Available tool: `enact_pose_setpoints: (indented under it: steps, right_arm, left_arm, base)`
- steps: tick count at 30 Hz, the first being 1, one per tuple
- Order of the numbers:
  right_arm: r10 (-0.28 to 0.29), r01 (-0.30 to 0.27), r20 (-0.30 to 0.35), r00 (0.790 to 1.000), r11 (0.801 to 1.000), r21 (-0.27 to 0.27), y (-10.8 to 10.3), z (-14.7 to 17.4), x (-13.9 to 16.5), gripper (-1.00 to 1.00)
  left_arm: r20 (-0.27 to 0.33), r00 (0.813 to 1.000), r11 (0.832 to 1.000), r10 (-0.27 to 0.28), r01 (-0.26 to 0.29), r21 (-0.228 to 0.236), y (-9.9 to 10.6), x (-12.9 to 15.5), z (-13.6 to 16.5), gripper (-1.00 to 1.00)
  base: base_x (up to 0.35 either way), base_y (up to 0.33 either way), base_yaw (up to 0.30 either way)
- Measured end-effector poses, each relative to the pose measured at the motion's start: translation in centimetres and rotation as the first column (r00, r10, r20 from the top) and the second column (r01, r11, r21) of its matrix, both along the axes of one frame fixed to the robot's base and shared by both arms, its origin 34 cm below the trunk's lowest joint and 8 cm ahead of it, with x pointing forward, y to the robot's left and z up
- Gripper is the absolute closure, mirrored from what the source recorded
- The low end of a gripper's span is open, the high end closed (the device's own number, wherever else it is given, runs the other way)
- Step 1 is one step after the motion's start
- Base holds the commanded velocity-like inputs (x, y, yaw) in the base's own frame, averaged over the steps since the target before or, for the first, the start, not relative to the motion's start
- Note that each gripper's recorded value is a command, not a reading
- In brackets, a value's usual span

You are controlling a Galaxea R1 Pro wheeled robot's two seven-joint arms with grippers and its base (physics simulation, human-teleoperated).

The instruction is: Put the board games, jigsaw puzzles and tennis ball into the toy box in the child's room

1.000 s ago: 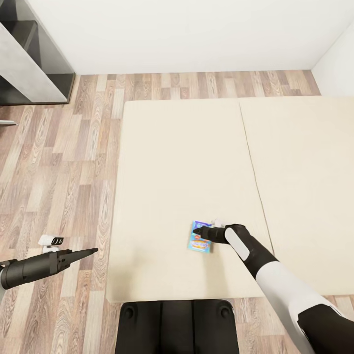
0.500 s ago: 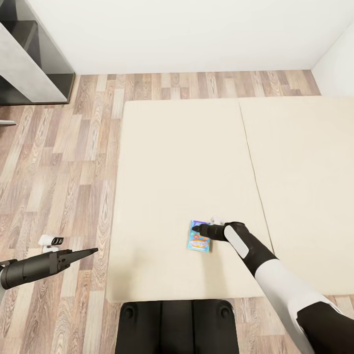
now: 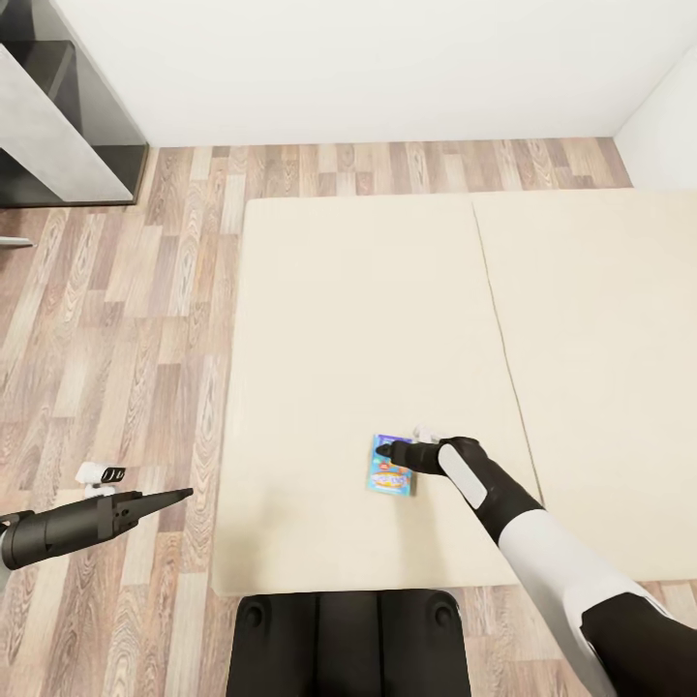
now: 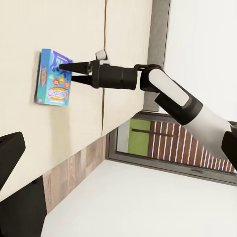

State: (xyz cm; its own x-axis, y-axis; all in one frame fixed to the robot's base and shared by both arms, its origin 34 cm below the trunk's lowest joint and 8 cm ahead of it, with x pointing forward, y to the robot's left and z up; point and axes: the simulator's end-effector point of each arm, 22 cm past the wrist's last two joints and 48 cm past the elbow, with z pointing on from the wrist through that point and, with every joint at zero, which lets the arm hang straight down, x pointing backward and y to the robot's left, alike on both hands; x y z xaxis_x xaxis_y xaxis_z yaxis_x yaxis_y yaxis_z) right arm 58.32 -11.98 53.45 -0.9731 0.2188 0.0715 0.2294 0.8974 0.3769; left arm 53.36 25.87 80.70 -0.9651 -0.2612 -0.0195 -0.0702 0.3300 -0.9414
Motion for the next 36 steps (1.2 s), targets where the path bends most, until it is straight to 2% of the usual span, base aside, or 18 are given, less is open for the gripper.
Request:
enact_pose_setpoints:
  steps: [12,36]
  right_arm:
    - [-0.002,0.002,0.014,1.000,1.000,0.009,0.83,0.17,0.31,-1.00]
    - [0.001,-0.001,0.011,1.000,1.000,0.011,0.92,0.21,0.31,-1.00]
  left_arm:
    - [0.000,1.000,1.000,0.000,0.000,0.001,0.02,0.01,0.00,-1.00]
    - [0.000,1.000,1.000,0.001,-0.001,0.000,0.02,0.00,0.02,-1.00]
  base:
    - [0.000,0.079,0.000]
    - [0.000,0.085,0.000]
